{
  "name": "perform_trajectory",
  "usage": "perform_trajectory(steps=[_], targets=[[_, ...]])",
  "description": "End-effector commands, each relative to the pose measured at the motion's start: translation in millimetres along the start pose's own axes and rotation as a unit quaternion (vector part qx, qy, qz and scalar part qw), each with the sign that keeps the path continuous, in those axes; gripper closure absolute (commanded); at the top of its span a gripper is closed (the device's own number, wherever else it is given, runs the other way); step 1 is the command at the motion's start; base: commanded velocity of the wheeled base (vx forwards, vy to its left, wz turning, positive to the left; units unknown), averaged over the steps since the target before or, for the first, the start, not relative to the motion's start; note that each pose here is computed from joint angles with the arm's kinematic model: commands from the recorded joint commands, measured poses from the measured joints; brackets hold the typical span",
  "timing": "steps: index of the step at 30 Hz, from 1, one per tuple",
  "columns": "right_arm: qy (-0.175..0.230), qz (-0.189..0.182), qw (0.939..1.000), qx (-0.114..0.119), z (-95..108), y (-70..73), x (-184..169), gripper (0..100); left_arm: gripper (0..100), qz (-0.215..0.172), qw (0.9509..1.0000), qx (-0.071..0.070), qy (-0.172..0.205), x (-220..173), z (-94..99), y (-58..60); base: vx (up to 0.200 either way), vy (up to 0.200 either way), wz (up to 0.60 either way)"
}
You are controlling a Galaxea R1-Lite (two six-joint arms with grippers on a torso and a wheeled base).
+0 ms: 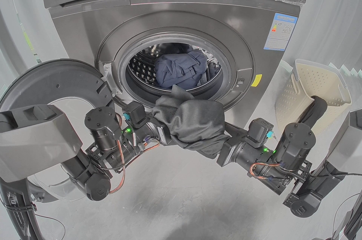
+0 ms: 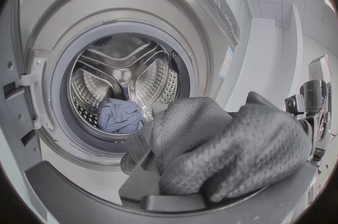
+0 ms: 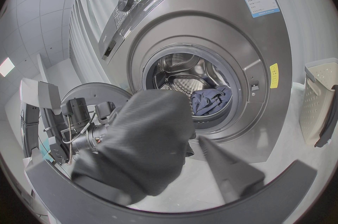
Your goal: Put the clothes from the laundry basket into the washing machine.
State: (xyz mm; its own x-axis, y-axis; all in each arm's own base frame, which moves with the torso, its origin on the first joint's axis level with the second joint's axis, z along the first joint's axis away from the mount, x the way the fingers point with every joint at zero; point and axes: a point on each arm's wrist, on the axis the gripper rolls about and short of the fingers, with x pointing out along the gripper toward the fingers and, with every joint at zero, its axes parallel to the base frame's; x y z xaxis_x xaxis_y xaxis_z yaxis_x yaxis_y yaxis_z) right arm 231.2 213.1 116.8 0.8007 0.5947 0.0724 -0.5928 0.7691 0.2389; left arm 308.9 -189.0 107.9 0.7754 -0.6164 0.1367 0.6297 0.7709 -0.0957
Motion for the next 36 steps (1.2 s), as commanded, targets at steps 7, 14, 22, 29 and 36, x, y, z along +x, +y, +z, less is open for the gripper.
perform_trajectory(steps=[7, 14, 22, 29, 36], targets=[[0.056, 0.039, 0.9976, -0.009, -12.6, 15.0, -33.9, 0, 100, -0.004, 0.9998, -0.014, -0.016, -28.5, 30.3, -6.5, 0.000, 0.000, 0.00], [0.069, 0.024, 0.9972, -0.017, -9.1, 4.7, -54.5, 0, 100, -0.004, 0.9997, -0.020, -0.015, -28.6, 29.9, -7.4, 0.000, 0.000, 0.00], [0.056, -0.019, 0.9982, -0.015, 4.4, -17.5, -69.6, 0, 100, -0.005, 0.9996, -0.022, -0.019, -27.3, 31.3, -7.4, 0.000, 0.000, 0.00], [0.054, -0.036, 0.9978, -0.016, 5.1, -25.7, -68.3, 0, 100, -0.011, 0.9994, -0.025, -0.023, -28.9, 34.8, -11.6, 0.000, 0.000, 0.00], [0.052, -0.035, 0.9980, -0.013, 5.6, -25.6, -67.0, 0, 100, -0.011, 0.9993, -0.033, -0.015, -29.0, 30.4, -12.1, 0.000, 0.000, 0.00]])
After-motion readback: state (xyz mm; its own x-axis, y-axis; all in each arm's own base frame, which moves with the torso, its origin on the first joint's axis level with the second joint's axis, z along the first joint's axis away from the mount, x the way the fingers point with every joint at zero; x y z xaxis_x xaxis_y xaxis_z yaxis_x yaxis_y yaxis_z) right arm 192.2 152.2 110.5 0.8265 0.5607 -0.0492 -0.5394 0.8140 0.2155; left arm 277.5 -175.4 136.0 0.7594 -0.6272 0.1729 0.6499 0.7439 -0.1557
